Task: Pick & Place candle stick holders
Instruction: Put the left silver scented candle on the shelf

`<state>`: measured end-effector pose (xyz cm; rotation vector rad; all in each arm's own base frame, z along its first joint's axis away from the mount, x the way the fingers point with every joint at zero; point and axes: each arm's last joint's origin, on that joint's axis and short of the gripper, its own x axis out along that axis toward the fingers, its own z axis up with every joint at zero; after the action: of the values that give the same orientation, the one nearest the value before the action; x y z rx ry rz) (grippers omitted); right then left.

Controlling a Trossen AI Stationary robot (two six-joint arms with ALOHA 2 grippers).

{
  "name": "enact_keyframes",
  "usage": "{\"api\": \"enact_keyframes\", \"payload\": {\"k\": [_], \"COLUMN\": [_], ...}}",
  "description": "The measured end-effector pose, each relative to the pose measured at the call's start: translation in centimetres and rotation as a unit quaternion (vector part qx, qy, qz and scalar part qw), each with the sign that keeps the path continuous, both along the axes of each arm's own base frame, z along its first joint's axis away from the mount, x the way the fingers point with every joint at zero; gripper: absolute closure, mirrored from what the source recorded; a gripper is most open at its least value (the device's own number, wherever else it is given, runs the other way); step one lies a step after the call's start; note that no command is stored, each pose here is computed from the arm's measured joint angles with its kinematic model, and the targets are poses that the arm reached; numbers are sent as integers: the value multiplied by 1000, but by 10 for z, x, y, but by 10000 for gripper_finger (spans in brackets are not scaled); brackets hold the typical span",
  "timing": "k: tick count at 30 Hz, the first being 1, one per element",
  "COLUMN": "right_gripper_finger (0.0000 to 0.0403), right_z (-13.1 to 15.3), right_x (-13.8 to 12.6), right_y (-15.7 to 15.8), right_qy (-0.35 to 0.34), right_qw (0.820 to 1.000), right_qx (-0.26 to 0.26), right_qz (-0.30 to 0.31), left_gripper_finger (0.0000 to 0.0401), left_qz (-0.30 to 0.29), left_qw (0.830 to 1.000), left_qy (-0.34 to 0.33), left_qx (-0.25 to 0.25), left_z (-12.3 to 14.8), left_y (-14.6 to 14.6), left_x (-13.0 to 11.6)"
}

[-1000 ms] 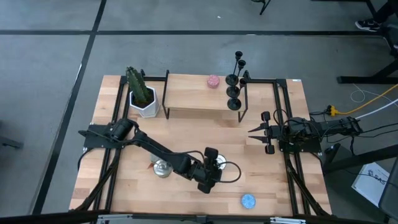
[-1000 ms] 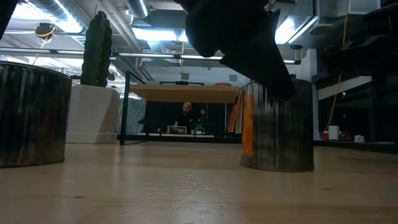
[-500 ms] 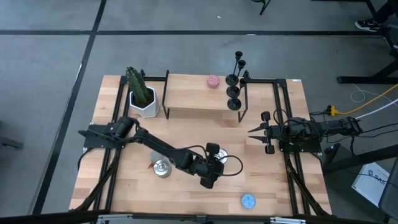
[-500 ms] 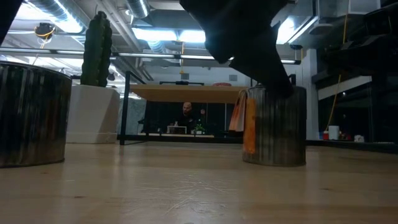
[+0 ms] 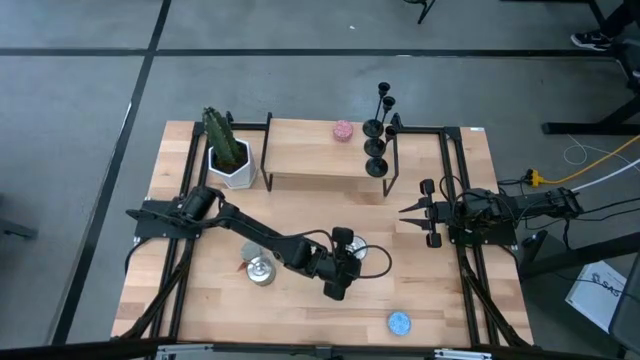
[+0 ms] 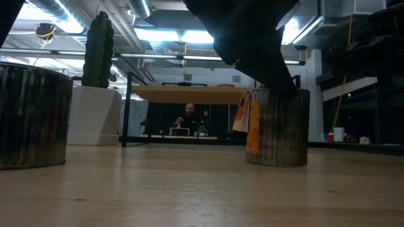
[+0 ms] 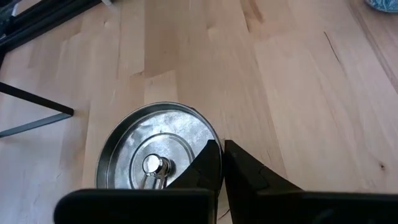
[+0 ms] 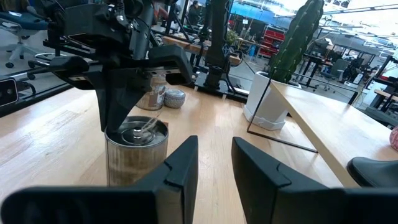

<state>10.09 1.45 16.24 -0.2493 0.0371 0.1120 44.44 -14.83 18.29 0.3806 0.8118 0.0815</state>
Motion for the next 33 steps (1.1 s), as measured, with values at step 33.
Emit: {"api": "enact_keyframes", "payload": {"k": [33], "right_gripper_finger": [302], "right_z": [0], "right_x": [0], "right_y": [0], "right_qy": [0], "right_qw": [1000], "right_qx": [0], "right_qz": [0], "left_gripper_finger": [399], "left_qz": [-8], "left_qw": [1000], "left_qy": [2], "left_qx": [-2], "left_z": [15], "left_y": [1], "left_x": [-7]}}
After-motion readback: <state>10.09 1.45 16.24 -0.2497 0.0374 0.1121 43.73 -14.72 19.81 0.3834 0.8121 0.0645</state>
